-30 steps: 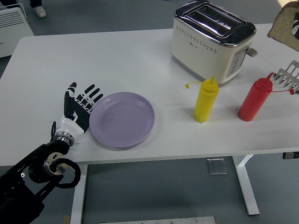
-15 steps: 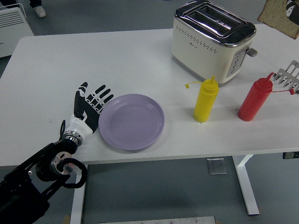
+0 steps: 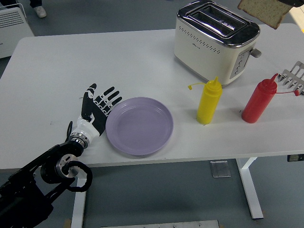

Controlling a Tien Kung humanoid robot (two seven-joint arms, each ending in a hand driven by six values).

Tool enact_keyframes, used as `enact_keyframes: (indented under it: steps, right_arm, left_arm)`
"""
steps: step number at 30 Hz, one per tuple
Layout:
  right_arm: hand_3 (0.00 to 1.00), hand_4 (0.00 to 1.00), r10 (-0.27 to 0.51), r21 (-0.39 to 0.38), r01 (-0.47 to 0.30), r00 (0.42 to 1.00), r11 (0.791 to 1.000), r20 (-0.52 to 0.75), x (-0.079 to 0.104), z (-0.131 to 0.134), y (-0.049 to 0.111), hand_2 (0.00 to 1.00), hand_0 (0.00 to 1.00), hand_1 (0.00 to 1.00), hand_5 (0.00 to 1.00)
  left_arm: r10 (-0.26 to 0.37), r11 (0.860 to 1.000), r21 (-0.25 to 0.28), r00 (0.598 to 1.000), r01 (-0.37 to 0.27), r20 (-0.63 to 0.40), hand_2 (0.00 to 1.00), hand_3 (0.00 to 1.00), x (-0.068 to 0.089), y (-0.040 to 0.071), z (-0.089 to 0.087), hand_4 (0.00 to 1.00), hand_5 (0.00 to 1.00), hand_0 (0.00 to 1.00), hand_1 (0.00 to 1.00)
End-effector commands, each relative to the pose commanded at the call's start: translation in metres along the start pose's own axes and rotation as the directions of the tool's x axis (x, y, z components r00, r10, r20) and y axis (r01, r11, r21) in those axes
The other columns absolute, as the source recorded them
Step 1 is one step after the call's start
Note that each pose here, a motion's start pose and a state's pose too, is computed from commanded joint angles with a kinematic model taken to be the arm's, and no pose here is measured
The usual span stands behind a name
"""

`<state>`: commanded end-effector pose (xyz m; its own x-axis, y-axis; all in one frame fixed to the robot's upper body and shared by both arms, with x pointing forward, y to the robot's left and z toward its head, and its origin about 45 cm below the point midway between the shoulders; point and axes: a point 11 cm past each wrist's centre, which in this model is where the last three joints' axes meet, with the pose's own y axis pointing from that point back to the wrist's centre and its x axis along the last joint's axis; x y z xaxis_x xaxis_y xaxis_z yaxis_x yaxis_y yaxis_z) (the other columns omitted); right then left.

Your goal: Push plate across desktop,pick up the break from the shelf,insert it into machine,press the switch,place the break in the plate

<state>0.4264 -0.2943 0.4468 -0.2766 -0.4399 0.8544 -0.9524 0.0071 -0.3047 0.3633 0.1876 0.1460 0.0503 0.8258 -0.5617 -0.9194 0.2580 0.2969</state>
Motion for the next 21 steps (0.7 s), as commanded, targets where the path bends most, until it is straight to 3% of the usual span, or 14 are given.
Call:
enact_keyframes:
  steps: [11, 21]
  right_arm:
    - [0.479, 0.328, -0.069, 0.034, 0.067, 0.996, 0.997, 0.065, -0.020, -0.030, -0.011, 0.458, 0.280, 0.422, 0.002]
    - [0.480, 0.349, -0.087, -0.025, 0.090, 0.990, 0.996, 0.114, -0.026, -0.045, -0.032, 0.458, 0.275, 0.422, 0.002]
  left_arm:
    - [-0.008, 1.000, 0.004, 1.000, 0.008, -0.006, 0.745, 0.704, -0.004, -0.001, 0.000, 0.643, 0.998, 0.833, 0.776]
    - [0.032, 0.998, -0.044, 0.996, -0.036, -0.078, 0.745, 0.704, 0.009, 0.001, 0.023, 0.639, 0.998, 0.833, 0.773]
